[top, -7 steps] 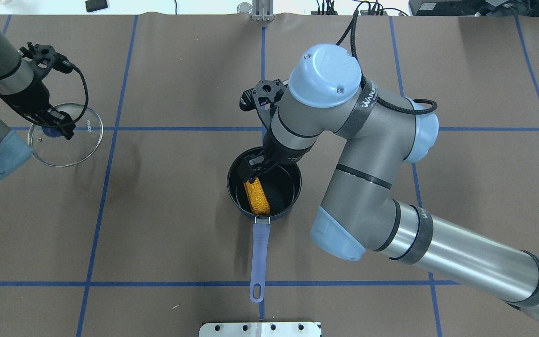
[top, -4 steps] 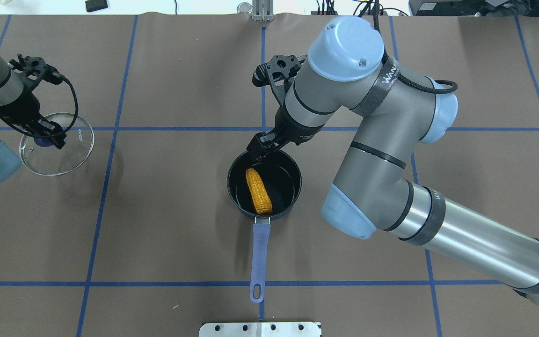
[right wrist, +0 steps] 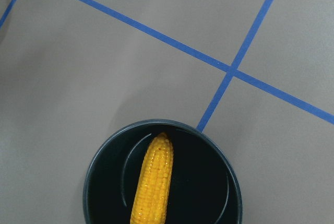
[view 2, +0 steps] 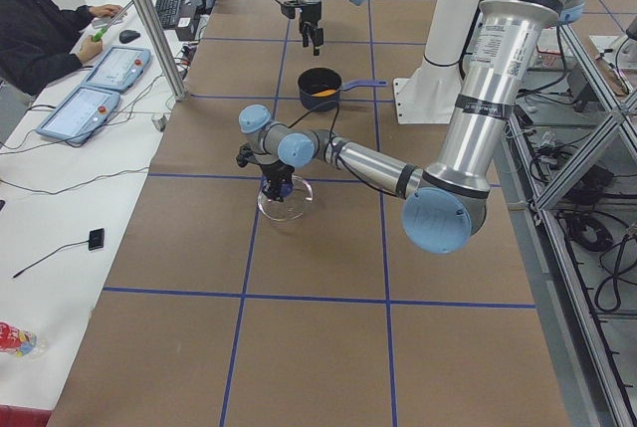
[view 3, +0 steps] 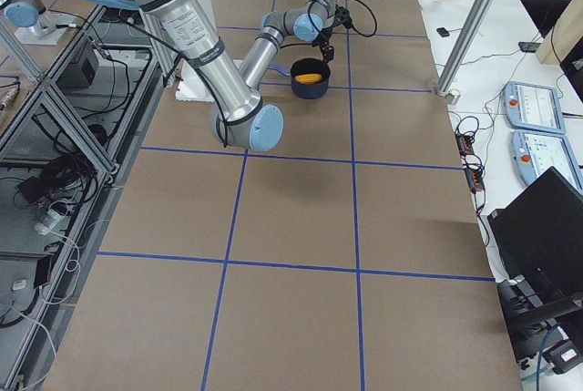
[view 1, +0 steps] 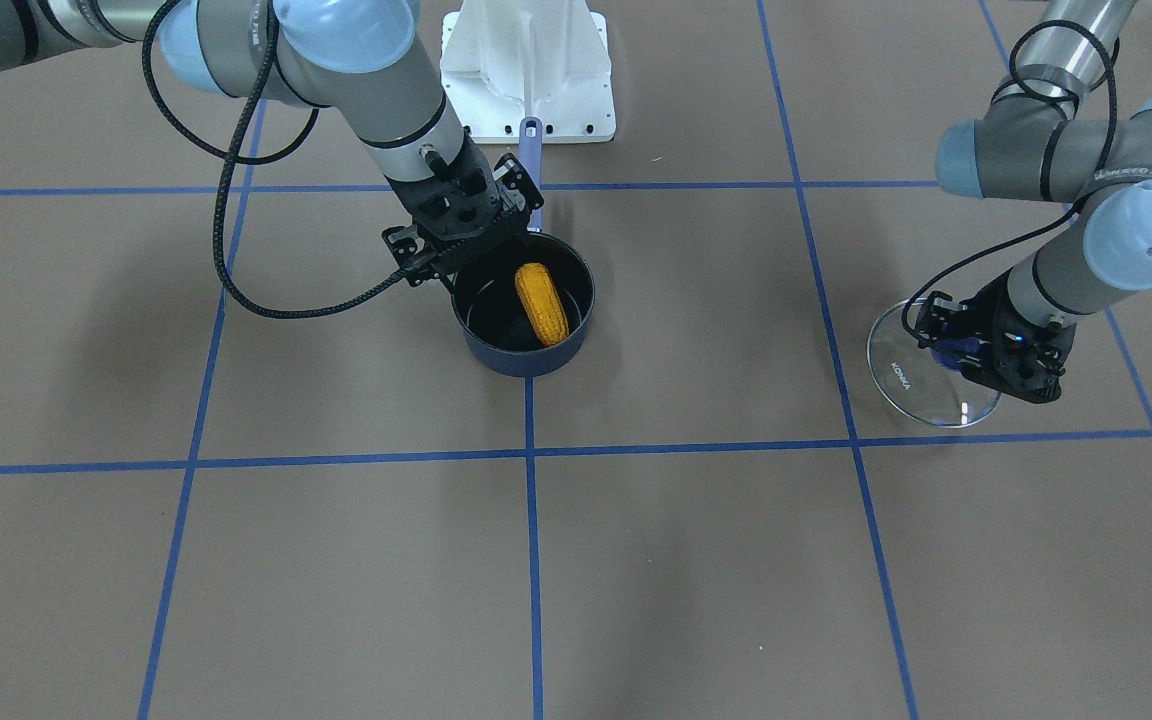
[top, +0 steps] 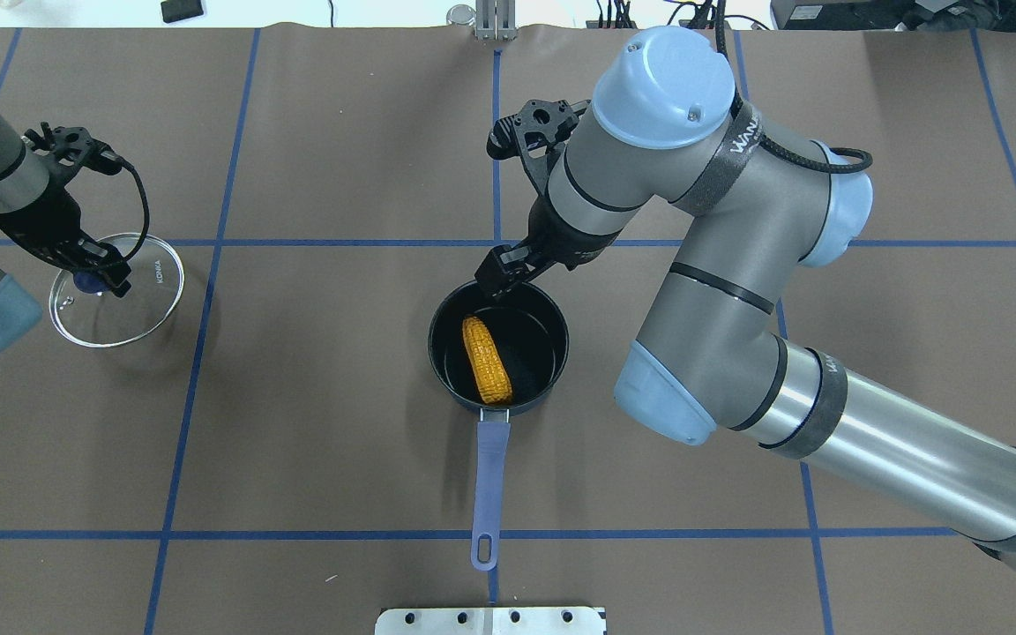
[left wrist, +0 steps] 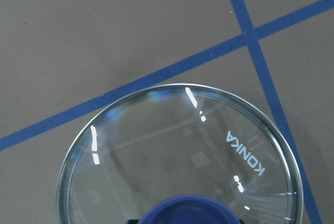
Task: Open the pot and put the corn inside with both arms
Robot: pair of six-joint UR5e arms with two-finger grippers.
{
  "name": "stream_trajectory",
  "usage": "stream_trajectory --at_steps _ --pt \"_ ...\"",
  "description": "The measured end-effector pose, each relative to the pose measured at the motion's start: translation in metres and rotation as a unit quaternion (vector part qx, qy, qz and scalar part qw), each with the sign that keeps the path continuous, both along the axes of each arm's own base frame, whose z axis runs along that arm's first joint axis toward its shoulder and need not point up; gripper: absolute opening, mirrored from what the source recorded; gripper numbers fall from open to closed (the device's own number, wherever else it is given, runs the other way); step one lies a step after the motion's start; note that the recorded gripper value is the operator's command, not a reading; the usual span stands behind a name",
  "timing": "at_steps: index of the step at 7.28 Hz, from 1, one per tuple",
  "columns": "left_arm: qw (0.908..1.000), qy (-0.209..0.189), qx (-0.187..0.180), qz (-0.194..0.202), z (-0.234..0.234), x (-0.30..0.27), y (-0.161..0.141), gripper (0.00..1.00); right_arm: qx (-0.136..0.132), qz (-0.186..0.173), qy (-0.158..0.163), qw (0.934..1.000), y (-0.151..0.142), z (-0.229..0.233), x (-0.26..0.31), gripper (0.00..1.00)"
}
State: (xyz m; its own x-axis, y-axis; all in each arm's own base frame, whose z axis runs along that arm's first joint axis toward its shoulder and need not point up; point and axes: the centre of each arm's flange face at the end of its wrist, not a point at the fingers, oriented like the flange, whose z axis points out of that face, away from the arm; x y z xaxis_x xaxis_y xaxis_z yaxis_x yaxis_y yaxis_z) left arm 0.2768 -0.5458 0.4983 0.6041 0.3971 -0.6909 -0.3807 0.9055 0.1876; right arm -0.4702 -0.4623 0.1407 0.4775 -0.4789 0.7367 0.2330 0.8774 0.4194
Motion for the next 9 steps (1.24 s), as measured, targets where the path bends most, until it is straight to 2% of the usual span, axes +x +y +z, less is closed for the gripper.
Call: stream_trajectory --at_steps 5,6,7,9 --pt "0.9999 -0.001 -0.006 0.012 0.006 0.013 0.006 0.61 -0.002 0.000 0.003 1.0000 0.000 0.007 0.000 1.00" --pt "0.9999 -0.001 -0.007 0.015 0.007 0.017 0.007 0.69 -0.001 0.000 0.002 1.0000 0.000 0.011 0.000 1.00" --pt "0.9998 -0.002 -0.008 0.017 0.008 0.019 0.008 0.97 0.001 0.001 -0.001 1.0000 0.000 0.017 0.001 1.00" --pt "0.9998 0.000 -0.004 0.018 0.008 0.020 0.008 0.98 0.004 0.001 -0.004 1.0000 -0.001 0.024 0.002 1.00"
